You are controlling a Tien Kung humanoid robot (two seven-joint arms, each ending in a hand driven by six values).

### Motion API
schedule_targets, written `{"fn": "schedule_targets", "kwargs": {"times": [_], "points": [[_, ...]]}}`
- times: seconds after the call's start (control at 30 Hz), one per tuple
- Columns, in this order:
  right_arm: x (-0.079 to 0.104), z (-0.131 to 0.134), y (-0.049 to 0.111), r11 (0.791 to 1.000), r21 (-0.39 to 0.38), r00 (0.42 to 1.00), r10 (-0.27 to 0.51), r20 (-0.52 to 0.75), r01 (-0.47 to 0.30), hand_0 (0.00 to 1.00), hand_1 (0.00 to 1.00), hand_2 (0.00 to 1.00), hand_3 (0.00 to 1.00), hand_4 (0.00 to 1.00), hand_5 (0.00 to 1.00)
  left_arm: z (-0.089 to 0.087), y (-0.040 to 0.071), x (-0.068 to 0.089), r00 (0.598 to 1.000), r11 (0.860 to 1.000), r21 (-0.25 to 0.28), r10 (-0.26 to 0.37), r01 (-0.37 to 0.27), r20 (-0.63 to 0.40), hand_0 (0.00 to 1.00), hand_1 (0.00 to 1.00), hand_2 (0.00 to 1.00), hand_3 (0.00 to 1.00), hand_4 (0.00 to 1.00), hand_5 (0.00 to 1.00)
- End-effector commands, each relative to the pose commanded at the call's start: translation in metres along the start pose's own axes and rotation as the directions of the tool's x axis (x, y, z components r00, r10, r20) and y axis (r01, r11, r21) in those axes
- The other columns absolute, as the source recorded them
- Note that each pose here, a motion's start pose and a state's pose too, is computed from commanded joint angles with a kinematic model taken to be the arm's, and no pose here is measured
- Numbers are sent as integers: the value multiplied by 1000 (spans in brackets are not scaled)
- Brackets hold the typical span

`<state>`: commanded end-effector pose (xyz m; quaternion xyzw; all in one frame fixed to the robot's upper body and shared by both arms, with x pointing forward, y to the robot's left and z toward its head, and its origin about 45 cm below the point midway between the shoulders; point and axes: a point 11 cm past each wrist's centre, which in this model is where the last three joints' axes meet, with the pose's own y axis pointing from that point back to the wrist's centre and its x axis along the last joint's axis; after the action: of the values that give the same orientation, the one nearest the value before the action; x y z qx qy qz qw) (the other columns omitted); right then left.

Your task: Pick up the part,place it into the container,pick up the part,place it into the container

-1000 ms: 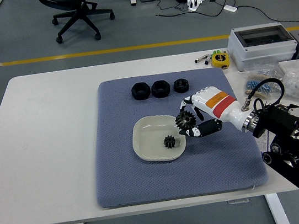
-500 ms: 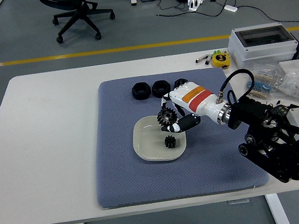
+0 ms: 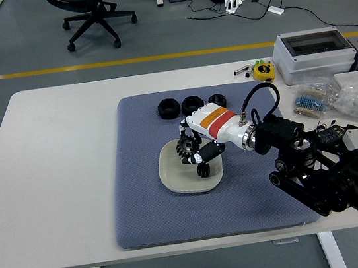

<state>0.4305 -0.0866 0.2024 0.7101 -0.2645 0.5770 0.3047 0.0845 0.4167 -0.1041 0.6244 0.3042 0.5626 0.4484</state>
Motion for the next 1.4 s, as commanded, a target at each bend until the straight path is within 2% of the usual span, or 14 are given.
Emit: {"fn": "schedule_targets", "kwargs": {"times": [0.23,0.3,0.57,1.03,1.23,1.27,1.4], "points": [[-1,-3,-5,1000,4,1000,-10,4,10,74,196,371,462,880,385,0,0,0,1000,1000,-1,1,-1,1,689,678,694,570,644,603],[-2,-3,-5,1000,1,1000,-16,9,16,78,199,384,464,852,401,0,0,0,1000,1000,-1,1,-1,0,689,677,694,569,644,603],[-14,1,-4,996,-8,996,-90,5,90,90,205,391,463,853,422,1,0,0,1000,1000,-2,0,0,0,681,678,695,569,644,603],[-15,2,-3,998,2,998,-70,10,70,85,193,372,478,851,411,-2,0,0,1000,1000,5,0,0,7,680,677,695,569,644,603],[-22,0,-1,996,13,996,-91,9,91,89,194,368,483,857,405,-3,0,0,1000,1000,8,-1,1,8,678,677,694,568,644,603],[-23,0,-1,995,15,995,-97,9,97,95,198,383,684,882,397,-4,0,0,1000,1000,8,-1,1,9,673,676,695,568,644,603],[-25,-1,0,995,27,995,-97,13,96,95,198,383,684,882,397,-5,0,0,1000,1000,11,-1,1,10,673,676,695,568,644,603]]}}
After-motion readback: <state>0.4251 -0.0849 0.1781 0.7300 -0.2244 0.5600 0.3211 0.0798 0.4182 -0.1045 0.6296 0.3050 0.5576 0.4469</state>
